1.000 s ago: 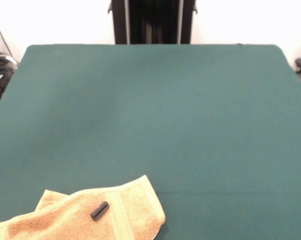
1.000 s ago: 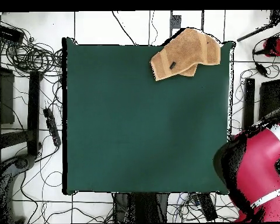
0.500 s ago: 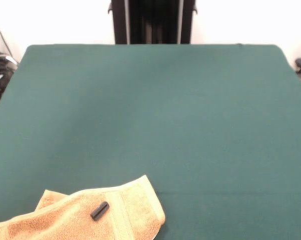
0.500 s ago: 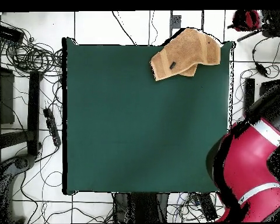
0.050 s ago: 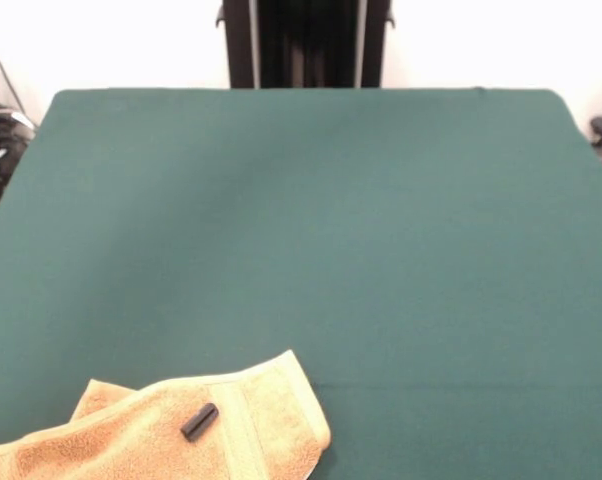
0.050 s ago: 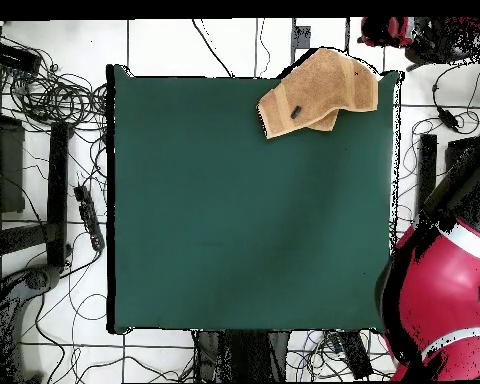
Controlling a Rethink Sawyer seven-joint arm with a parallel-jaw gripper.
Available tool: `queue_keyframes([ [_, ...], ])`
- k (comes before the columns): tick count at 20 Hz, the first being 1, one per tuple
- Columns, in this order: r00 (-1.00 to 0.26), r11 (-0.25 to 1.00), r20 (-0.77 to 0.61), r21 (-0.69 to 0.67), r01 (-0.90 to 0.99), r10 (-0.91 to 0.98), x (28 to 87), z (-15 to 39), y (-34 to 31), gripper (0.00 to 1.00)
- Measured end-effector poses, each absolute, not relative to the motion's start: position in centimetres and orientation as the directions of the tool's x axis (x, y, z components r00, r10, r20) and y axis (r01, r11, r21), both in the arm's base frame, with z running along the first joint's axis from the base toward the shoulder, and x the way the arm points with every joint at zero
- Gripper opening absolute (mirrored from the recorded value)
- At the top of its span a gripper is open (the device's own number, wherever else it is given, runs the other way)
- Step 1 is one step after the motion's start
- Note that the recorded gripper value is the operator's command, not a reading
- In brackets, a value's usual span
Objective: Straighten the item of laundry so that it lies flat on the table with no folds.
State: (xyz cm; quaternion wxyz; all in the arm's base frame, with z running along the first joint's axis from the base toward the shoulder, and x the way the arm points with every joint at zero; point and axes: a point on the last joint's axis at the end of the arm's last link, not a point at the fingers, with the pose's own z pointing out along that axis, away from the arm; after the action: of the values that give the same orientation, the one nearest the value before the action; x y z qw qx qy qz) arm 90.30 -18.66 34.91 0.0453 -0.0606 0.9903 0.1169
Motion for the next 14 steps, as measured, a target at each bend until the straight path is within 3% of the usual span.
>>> queue_keyframes([
  [10, -0.996, 0.974, -0.081, 0.222, -0.038, -0.02, 90.3, 35.6, -21.5, 0.0],
  [14, -0.995, 0.977, -0.072, 0.207, 0.058, 0.074, 90.4, 34.8, -26.1, 0.0],
])
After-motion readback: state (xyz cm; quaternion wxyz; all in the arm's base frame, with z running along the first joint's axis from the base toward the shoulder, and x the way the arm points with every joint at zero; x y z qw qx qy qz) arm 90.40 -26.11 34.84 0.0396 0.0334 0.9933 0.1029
